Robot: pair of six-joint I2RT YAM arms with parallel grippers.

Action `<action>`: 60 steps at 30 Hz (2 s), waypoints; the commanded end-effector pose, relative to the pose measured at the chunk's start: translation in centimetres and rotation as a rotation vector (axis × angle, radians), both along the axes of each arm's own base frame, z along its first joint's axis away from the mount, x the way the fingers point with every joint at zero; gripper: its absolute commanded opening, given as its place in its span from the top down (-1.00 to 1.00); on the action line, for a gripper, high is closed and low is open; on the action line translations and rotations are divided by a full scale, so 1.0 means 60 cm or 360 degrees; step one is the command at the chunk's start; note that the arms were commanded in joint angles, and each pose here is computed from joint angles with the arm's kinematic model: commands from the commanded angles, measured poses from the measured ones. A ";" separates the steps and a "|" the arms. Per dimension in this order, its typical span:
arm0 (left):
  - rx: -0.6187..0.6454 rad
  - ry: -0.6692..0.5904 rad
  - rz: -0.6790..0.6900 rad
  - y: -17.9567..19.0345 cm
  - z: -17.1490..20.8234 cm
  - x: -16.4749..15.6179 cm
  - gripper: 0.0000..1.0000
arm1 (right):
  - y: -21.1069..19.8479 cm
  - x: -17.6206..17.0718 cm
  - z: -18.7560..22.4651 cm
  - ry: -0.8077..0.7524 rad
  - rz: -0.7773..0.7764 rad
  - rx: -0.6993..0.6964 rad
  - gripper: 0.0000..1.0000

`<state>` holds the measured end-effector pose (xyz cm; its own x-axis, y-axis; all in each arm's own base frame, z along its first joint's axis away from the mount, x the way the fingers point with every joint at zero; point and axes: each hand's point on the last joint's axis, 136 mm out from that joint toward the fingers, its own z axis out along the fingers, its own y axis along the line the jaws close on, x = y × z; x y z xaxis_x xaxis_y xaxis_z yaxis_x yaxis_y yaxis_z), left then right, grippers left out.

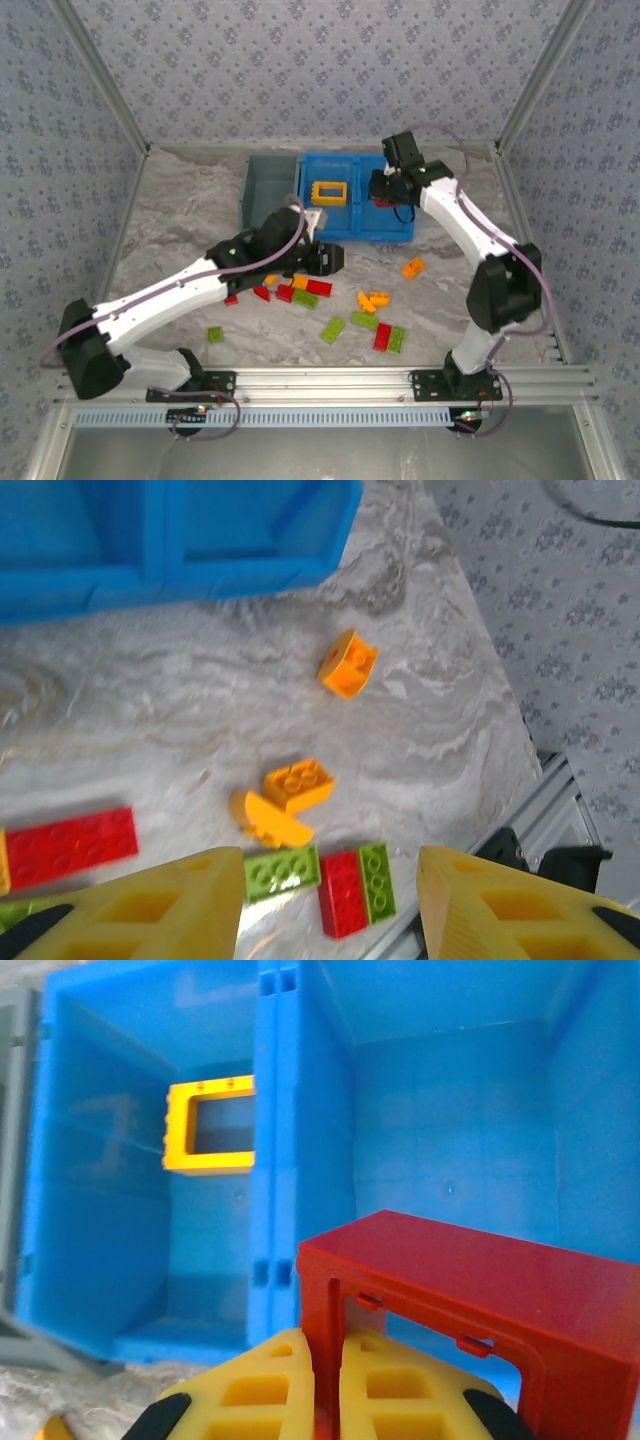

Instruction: Sort the legos into containers by color

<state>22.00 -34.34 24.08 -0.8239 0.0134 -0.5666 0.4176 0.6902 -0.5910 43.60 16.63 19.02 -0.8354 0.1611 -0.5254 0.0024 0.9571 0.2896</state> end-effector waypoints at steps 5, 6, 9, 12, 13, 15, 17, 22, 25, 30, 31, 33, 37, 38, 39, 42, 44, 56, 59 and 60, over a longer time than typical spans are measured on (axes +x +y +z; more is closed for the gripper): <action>-0.0045 -0.0195 -0.0026 -0.071 0.062 0.063 0.05 | -0.015 0.077 -0.094 0.0205 0.0128 -0.0038 0.78; -0.0045 -0.0193 -0.0017 -0.074 0.061 0.071 0.05 | -0.017 0.087 -0.107 0.0226 0.0131 -0.0050 0.78; -0.0049 -0.0184 0.0006 -0.079 0.056 0.089 0.05 | -0.030 0.109 -0.137 0.0287 0.0108 -0.0128 0.78; -0.0055 -0.0174 0.0018 -0.082 0.051 0.103 0.05 | -0.047 0.127 -0.159 0.0319 0.0056 -0.0184 0.76; -0.0057 -0.0172 0.0019 -0.083 0.051 0.105 0.06 | -0.051 0.131 -0.163 0.0325 0.0039 -0.0193 0.75; -0.0057 -0.0171 0.0018 -0.084 0.050 0.108 0.06 | -0.055 0.140 -0.175 0.0342 0.0029 -0.0204 0.73; -0.0047 -0.0164 0.0014 -0.083 0.047 0.107 0.06 | -0.055 0.148 -0.180 0.0349 0.0030 -0.0215 0.69; -0.0021 -0.0150 0.0027 -0.067 0.037 0.103 0.07 | -0.049 0.157 -0.193 0.0364 0.0045 -0.0227 0.56; 0.0000 -0.0149 0.0053 -0.050 0.034 0.098 0.07 | -0.045 0.158 -0.186 0.0345 0.0044 -0.0241 0.38; 0.0032 -0.0127 0.0116 -0.015 0.025 0.085 0.07 | -0.042 0.159 -0.136 0.0258 0.0028 -0.0269 0.30; 0.0050 -0.0120 0.0137 -0.006 0.023 0.083 0.07 | -0.042 0.157 -0.121 0.0235 0.0026 -0.0274 0.30; 0.0117 -0.0086 0.0213 0.025 0.012 0.074 0.06 | -0.040 0.153 -0.075 0.0151 0.0022 -0.0283 0.30; 0.0233 0.0051 0.0396 0.099 -0.023 0.054 0.06 | -0.031 0.128 0.023 -0.0034 0.0017 -0.0315 0.27; 0.0263 0.0095 0.0445 0.120 -0.035 0.047 0.06 | -0.031 0.116 0.048 -0.0082 0.0009 -0.0323 0.25; 0.0297 0.0146 0.0506 0.143 -0.047 0.039 0.05 | -0.031 0.103 0.070 -0.0127 -0.0001 -0.0328 0.22; 0.0428 0.0297 0.0644 0.207 -0.087 0.007 0.04 | -0.026 0.047 0.131 -0.0276 -0.0009 -0.0302 0.18; 0.0539 0.0373 0.0756 0.255 -0.108 -0.020 -0.03 | -0.011 -0.002 0.153 -0.0354 0.0027 -0.0256 0.16; 0.1062 0.0639 0.1165 0.468 -0.252 -0.153 -0.41 | 0.269 -0.393 0.050 -0.0429 0.0955 0.0378 -0.28; 0.1076 0.0680 0.1189 0.475 -0.280 -0.156 -0.48 | 0.326 -0.478 0.021 -0.0432 0.1212 0.0514 -0.39; 0.1087 0.0690 0.1195 0.479 -0.288 -0.157 -0.49 | 0.337 -0.495 0.011 -0.0409 0.1242 0.0517 -0.40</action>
<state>12.71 -6.70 7.43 -0.8963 -0.3424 -0.2819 -0.3534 0.9354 -0.0123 15.56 33.15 16.13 -0.6689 -0.3342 -0.6640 -0.6706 0.6566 0.3451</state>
